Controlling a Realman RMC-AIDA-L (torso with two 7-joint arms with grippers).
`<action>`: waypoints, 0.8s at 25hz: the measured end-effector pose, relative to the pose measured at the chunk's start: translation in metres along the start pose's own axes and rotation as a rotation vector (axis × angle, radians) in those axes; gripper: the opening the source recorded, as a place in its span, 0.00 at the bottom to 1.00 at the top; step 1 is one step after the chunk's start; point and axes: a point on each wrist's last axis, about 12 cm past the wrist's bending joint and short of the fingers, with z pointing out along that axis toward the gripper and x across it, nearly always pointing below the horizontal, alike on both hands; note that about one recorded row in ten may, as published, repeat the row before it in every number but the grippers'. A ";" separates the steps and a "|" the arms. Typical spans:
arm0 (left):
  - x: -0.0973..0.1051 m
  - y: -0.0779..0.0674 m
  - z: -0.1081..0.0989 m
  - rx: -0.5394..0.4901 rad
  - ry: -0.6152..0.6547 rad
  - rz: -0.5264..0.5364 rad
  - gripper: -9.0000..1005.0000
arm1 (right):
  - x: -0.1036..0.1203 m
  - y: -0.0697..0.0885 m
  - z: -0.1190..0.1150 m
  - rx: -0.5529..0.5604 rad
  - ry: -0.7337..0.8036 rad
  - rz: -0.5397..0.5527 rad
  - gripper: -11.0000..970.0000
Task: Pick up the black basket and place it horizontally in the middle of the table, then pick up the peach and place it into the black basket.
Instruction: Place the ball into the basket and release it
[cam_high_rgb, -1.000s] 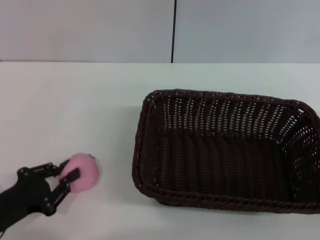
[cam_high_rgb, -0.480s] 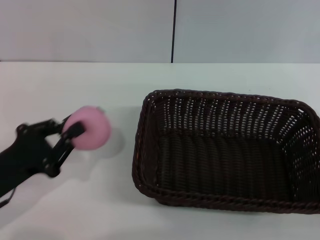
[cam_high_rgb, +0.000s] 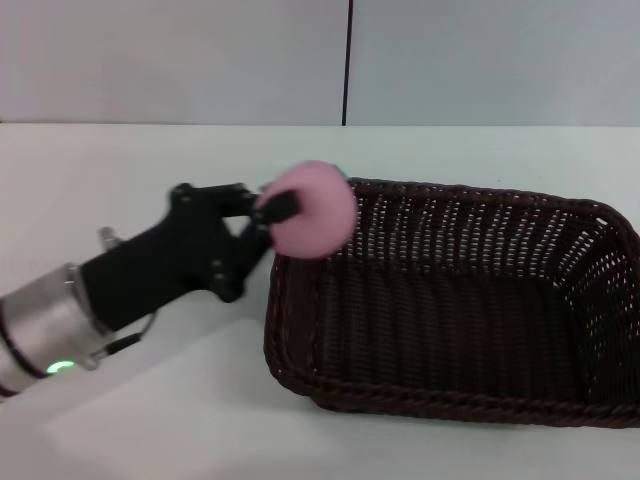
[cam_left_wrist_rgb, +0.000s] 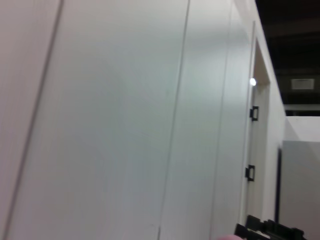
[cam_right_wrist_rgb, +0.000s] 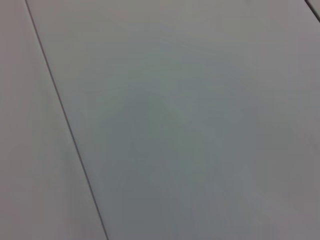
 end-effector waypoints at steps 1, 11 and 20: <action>0.002 -0.001 0.006 0.012 0.007 0.006 0.07 | 0.000 0.000 0.001 -0.001 -0.001 0.003 0.62; 0.027 -0.018 0.037 0.045 0.078 0.008 0.07 | 0.001 0.001 0.001 -0.001 -0.005 0.009 0.62; 0.040 -0.036 0.043 0.002 0.076 0.039 0.23 | 0.000 -0.001 0.001 0.007 0.002 -0.004 0.62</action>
